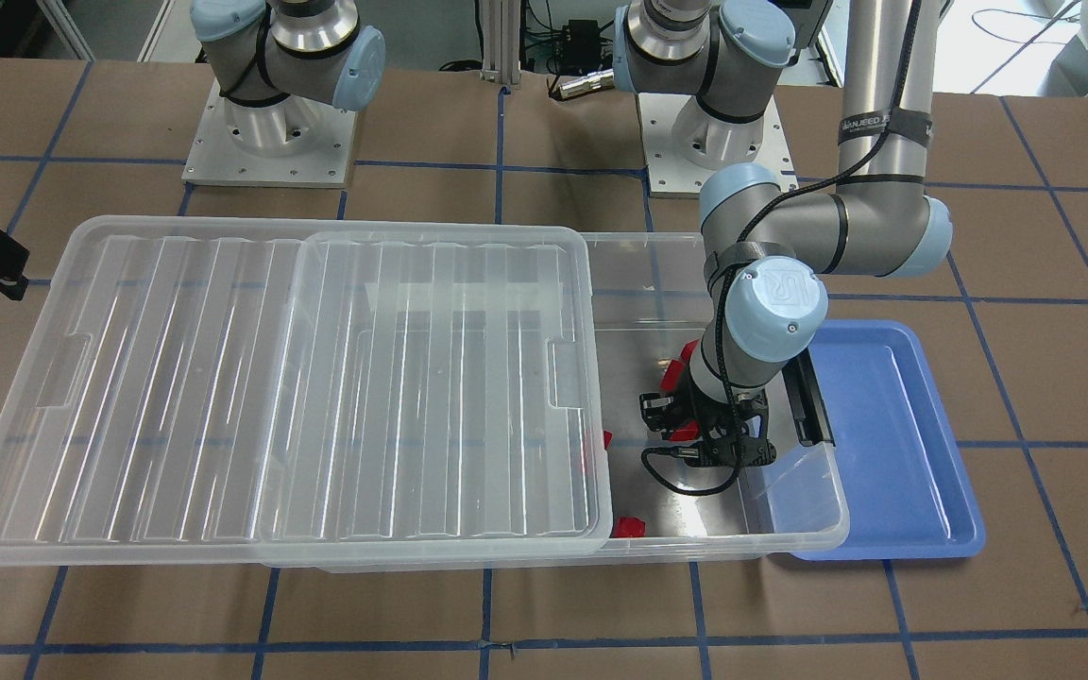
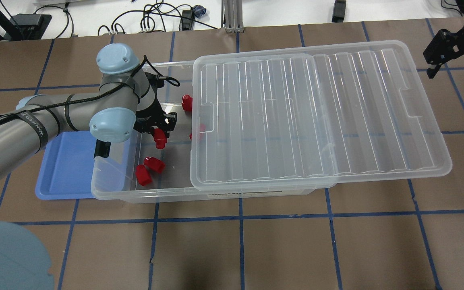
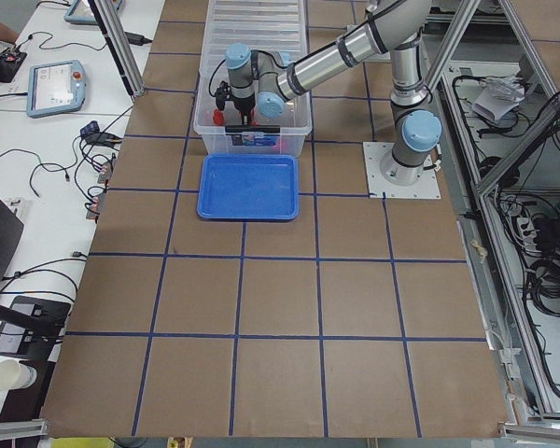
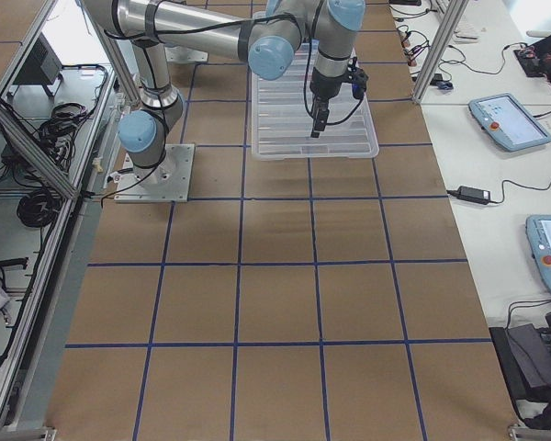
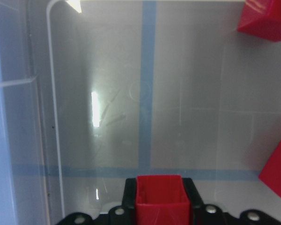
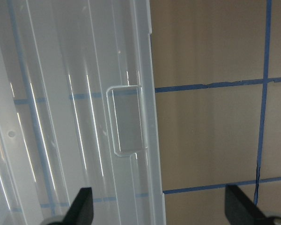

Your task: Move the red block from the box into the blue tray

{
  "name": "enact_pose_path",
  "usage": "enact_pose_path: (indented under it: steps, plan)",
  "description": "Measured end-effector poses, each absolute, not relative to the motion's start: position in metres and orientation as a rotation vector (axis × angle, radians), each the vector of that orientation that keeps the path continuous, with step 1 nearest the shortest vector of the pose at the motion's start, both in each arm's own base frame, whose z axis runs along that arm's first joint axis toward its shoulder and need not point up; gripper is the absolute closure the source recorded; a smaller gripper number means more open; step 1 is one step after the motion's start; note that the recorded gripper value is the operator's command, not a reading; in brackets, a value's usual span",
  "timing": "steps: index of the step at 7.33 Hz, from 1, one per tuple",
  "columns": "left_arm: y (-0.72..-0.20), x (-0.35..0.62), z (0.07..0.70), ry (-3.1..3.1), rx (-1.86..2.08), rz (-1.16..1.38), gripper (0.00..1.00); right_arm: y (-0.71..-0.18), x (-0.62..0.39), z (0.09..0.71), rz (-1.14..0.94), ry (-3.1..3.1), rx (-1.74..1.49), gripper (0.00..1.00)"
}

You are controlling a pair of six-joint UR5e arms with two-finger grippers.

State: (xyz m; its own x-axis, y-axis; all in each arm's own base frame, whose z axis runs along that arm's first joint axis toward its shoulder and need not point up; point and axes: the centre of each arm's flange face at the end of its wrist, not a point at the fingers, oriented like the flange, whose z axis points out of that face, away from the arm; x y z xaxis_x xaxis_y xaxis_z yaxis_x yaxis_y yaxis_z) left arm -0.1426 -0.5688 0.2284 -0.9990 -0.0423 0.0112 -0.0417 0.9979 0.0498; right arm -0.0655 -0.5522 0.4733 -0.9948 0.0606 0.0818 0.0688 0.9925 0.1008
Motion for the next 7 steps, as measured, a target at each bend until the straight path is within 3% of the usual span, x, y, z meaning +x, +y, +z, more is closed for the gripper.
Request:
enact_pose_path:
  steps: [4,7]
  plan:
    - [-0.577,-0.134,0.343,-3.126,0.082,-0.117,0.95,-0.553,-0.066,0.468,-0.168,-3.055,-0.1,0.0]
    - [-0.58,-0.054,0.382,-3.114,0.116,-0.123,0.95,-0.56,-0.075,0.454,-0.196,-3.053,-0.1,0.0]
